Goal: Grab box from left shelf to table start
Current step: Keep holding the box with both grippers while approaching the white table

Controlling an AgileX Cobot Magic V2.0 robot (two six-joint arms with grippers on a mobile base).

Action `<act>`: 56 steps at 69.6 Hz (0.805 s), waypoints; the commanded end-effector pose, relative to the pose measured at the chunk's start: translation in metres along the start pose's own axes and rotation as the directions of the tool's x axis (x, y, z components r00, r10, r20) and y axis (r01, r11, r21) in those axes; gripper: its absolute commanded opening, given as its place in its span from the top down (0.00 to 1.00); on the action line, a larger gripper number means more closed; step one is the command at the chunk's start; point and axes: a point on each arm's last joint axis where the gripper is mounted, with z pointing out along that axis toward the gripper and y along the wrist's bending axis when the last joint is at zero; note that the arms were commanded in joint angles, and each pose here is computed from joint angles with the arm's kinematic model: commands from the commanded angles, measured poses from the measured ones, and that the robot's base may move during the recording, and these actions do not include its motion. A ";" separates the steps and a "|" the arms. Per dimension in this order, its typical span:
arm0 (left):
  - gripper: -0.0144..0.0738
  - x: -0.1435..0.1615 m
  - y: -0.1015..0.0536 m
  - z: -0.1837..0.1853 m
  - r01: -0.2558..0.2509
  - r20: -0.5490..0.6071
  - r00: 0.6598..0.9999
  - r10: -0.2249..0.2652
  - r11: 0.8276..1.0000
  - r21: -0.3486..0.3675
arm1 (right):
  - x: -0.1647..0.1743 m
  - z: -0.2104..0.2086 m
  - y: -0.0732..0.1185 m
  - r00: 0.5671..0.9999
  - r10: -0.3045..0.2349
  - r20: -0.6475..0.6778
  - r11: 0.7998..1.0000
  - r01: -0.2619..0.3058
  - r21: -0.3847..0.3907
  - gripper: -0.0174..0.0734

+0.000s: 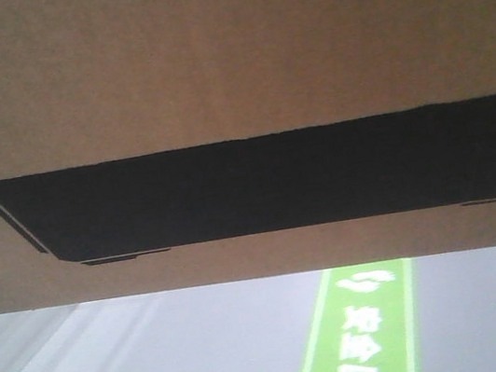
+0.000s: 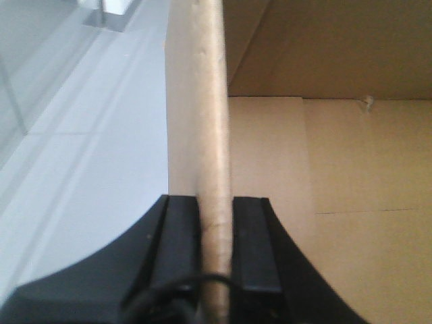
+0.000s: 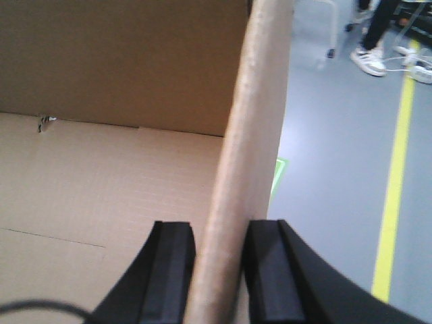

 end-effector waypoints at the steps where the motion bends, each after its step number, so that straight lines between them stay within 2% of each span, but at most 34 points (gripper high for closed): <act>1: 0.95 -0.025 -0.012 -0.013 0.090 0.184 0.976 -0.113 0.987 0.132 | -0.025 -0.007 0.005 0.978 0.056 0.200 0.997 -0.046 -0.056 0.75; 56: 0.95 -0.025 -0.012 -0.013 0.090 0.184 0.976 -0.113 0.987 0.132 | -0.025 -0.007 0.005 0.978 0.056 0.200 0.997 -0.046 -0.056 0.75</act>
